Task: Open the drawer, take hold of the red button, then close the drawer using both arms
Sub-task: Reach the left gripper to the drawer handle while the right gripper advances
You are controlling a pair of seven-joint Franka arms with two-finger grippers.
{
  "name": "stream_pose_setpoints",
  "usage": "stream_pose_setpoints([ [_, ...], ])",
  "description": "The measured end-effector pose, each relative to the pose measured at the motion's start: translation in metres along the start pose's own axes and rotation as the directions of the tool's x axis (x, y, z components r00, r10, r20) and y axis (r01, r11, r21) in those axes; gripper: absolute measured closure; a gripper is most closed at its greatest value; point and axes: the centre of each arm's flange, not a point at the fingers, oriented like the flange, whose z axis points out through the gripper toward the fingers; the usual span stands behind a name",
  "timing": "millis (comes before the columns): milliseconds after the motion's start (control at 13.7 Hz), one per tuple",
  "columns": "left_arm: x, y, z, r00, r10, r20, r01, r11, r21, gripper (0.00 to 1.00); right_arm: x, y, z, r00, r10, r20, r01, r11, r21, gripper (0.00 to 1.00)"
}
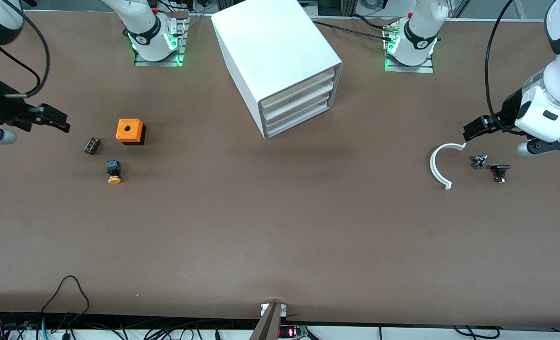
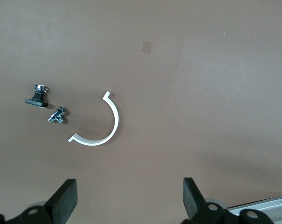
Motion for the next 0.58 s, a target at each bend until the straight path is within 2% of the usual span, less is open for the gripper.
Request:
stream_pose_setpoints([
  [218, 0.0, 0.0, 0.0, 1.0, -0.001, 0.0, 0.001, 1.0, 0.0, 0.0, 0.015, -0.023, 0.012, 0.999, -0.038, 0.016, 0.038, 0.999, -0.004, 0.0],
  [583, 0.001, -0.001, 0.001, 1.0, -0.003, 0.001, 0.003, 1.0, 0.0, 0.0, 0.019, -0.02, 0.002, 0.999, -0.047, -0.006, 0.047, 0.999, -0.005, 0.0],
])
